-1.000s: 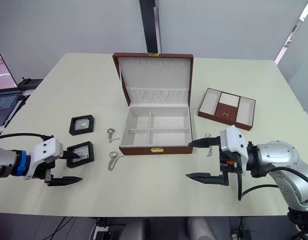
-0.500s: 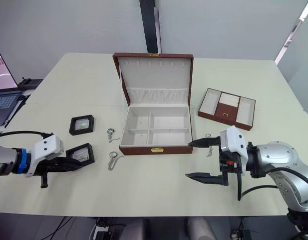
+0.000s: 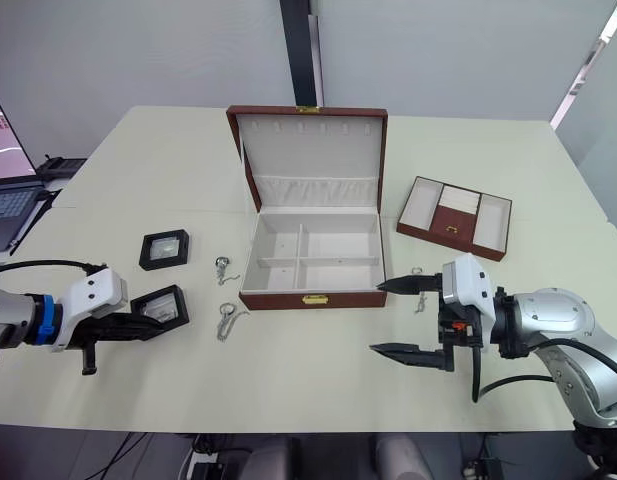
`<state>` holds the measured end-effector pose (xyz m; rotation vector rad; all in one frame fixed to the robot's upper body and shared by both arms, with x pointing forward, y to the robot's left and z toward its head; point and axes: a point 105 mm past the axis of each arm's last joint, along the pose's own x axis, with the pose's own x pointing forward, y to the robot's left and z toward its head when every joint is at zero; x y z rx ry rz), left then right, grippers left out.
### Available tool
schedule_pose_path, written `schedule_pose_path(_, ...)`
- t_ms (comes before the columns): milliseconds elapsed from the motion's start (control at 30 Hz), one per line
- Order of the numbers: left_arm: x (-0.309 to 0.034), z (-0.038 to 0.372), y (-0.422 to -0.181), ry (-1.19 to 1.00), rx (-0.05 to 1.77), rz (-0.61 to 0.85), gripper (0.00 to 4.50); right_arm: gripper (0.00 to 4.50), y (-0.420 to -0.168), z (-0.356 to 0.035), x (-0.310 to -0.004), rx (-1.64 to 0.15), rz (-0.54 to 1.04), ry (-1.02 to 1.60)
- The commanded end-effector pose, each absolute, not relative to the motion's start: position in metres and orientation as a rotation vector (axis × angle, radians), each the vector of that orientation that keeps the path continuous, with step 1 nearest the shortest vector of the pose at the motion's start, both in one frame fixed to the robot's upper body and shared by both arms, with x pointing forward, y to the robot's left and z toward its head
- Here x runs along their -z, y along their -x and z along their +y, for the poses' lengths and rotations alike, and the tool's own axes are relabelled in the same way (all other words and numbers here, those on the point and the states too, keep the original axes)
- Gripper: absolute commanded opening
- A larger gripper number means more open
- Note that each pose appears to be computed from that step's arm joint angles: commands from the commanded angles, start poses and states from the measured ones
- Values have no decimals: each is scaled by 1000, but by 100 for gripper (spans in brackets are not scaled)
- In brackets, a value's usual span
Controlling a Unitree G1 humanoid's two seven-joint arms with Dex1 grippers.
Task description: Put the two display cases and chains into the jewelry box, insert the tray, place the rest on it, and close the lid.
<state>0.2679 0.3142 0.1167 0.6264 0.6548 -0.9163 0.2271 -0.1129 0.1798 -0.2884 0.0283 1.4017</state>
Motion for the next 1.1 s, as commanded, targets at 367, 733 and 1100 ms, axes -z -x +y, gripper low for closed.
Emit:
schedule_pose_path(367, -200, 290, -295, -754, 941, 527, 2, 450, -236, -120, -205, -1326, -61, 240)
schedule_pose_path(733, -246, 189, -324, -793, 1217, 288, 2, 450, -249, -135, -206, -1107, -25, 245)
schedule_pose_path(1100, -226, 122, -365, -838, 1293, 265, 2, 450, -247, -146, -193, -965, 49, 253)
